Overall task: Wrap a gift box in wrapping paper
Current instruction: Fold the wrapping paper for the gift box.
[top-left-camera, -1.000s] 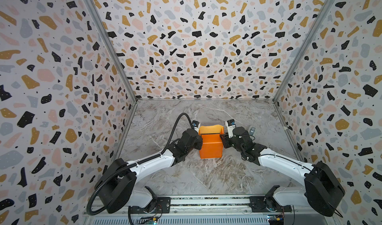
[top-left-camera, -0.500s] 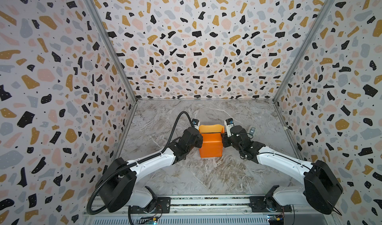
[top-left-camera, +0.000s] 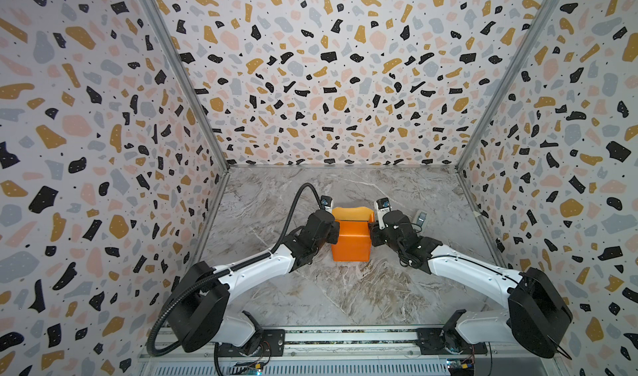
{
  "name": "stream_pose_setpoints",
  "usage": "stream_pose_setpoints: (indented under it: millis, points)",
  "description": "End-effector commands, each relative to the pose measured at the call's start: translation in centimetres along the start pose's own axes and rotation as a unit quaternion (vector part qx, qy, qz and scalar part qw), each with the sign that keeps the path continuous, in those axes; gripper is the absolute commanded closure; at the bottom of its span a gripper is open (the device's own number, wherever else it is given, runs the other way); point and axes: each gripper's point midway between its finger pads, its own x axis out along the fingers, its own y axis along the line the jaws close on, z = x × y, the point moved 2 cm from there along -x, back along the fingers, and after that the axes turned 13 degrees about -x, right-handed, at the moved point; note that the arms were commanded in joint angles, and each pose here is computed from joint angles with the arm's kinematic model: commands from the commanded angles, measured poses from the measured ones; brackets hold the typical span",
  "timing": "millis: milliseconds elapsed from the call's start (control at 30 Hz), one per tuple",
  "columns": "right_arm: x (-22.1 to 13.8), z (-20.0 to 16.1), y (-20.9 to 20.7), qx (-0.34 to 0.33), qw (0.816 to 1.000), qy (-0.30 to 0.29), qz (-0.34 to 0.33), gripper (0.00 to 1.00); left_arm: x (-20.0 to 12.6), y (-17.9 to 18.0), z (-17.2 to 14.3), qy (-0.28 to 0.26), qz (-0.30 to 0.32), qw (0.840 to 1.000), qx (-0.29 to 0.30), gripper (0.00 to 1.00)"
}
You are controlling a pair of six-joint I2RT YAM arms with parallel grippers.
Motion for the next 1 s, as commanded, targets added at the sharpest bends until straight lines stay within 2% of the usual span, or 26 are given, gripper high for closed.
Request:
stream_pose_setpoints:
  millis: [0,67,267,433,467,533,567,667,767,933,967]
  points:
    - [-0.3,2.3,-0.3,0.006,1.0,-0.019,-0.009,0.64,0.2,-0.3,0.8,-0.01,0.002,1.0,-0.004,1.0]
    - [-0.2,2.7,-0.2,0.006,1.0,-0.022,-0.008,0.65,0.3,-0.3,0.6,-0.008,0.002,1.0,-0.003,1.0]
    - [0.3,2.3,-0.2,0.005,1.0,-0.014,-0.011,0.84,0.3,-0.6,0.9,-0.012,-0.003,1.0,-0.009,1.0]
    - [0.5,1.5,-0.3,0.006,1.0,-0.005,-0.014,0.93,0.0,-0.8,1.8,-0.024,-0.003,1.0,-0.014,1.0]
    - [0.5,1.4,-0.3,0.006,1.0,-0.004,-0.014,0.95,0.0,-0.6,1.9,-0.027,0.002,1.0,-0.015,0.97]
    - [0.5,1.2,-0.3,0.006,1.0,-0.004,-0.014,0.97,-0.2,-0.3,2.4,-0.037,0.014,0.999,-0.015,0.82]
    - [0.4,1.3,-0.3,0.006,1.0,-0.005,-0.013,0.97,-0.2,-0.3,2.7,-0.042,0.019,0.999,-0.013,0.78]
    - [0.4,1.4,-0.2,0.005,1.0,-0.007,-0.012,0.97,-0.2,-0.3,3.2,-0.049,0.025,0.998,-0.01,0.76]
    - [0.3,1.5,-0.2,0.005,1.0,-0.009,-0.01,0.97,0.1,-0.7,3.3,-0.044,0.019,0.999,-0.009,0.78]
    - [0.0,2.1,-0.2,0.005,1.0,-0.016,-0.007,0.92,0.6,-1.1,3.0,-0.037,0.012,0.999,-0.006,1.0]
    - [-0.1,2.4,-0.2,0.005,1.0,-0.019,-0.006,0.91,0.6,-1.1,2.9,-0.035,0.012,0.999,-0.004,1.0]
